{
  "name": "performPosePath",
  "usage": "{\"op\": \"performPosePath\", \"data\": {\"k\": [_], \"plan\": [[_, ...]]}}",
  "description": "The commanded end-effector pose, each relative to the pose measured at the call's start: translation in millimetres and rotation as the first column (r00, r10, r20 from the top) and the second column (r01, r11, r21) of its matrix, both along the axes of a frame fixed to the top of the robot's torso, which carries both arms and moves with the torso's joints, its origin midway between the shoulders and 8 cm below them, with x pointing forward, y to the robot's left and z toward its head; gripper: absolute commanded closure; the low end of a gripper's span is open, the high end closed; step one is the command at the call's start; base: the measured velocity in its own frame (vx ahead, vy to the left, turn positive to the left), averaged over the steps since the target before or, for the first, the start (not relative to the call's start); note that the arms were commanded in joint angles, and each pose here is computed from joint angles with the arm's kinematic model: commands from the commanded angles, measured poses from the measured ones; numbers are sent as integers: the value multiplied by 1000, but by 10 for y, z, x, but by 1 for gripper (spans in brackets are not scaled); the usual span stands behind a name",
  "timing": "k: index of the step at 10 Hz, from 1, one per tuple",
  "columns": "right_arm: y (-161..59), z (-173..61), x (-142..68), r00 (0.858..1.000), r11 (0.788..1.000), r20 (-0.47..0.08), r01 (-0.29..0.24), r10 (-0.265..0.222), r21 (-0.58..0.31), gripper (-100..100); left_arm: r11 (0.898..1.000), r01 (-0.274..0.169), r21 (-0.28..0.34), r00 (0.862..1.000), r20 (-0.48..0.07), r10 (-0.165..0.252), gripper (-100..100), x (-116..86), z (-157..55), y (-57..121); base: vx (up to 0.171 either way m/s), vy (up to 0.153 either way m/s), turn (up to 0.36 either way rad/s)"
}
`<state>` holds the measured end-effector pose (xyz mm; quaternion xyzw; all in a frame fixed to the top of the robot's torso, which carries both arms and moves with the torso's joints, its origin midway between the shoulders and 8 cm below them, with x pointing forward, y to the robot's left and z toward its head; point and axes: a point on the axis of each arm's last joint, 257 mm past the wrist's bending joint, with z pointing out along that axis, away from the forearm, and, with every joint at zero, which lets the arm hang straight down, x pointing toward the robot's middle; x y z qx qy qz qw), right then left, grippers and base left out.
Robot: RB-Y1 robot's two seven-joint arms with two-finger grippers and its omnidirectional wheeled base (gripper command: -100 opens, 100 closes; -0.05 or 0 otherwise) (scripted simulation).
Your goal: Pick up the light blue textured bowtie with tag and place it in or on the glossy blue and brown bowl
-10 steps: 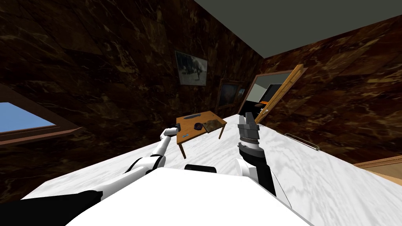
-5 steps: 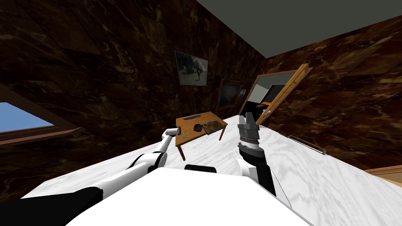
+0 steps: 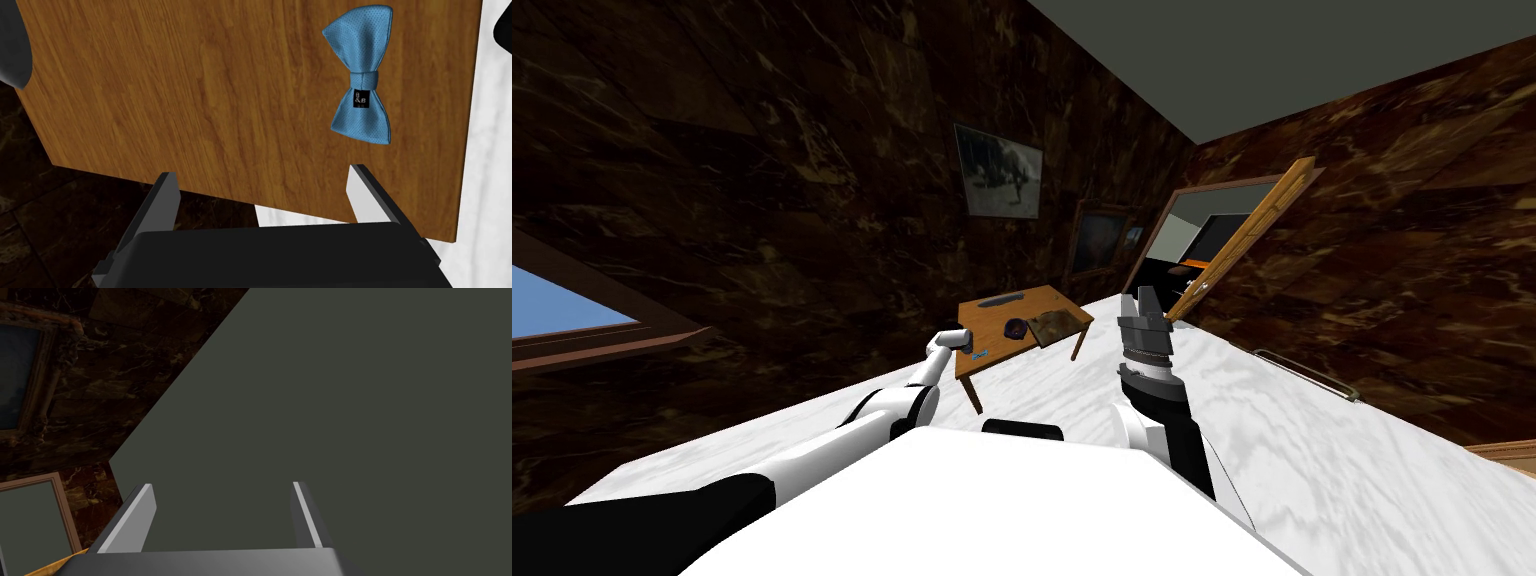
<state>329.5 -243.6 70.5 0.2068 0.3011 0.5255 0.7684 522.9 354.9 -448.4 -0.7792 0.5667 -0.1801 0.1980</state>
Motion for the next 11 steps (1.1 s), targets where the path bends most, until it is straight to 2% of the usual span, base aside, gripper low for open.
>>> {"op": "performPosePath", "data": {"k": [1,2,3,4,5,6,8,9,11], "plan": [[0,0,0,1000,1000,0,0,0,0,0,1000,-1,-8,999,-51,0,-100,-118,-122,1,71,-19,14],[0,0,0,1000,1000,0,0,0,0,0,1000,-1,-8,999,-51,0,-100,-118,-122,1,31,-12,3],[0,0,0,1000,1000,0,0,0,0,0,1000,2,-16,993,-118,-4,-100,-271,-248,-22,64,-14,17],[0,0,0,1000,1000,0,0,0,0,0,1000,1,-17,992,-125,-4,-100,-295,-271,-23,71,-20,16],[0,0,0,1000,1000,0,0,0,0,0,1000,4,-24,982,-187,-8,-100,-446,-376,-42,88,-19,21],[0,0,0,1000,1000,0,0,0,0,0,1000,3,-25,981,-193,-8,-100,-469,-397,-43,76,-16,13],[0,0,0,1000,1000,0,0,0,0,0,999,6,-37,952,-306,-17,-100,-782,-585,-70,99,-17,24],[0,0,0,1000,1000,0,0,0,0,0,999,13,-30,963,-269,-20,-100,-630,-460,-61,95,-11,12],[0,0,0,1000,1000,0,0,0,0,0,999,5,-38,951,-310,-17,-100,-794,-588,-73,22,-10,-5]]}}
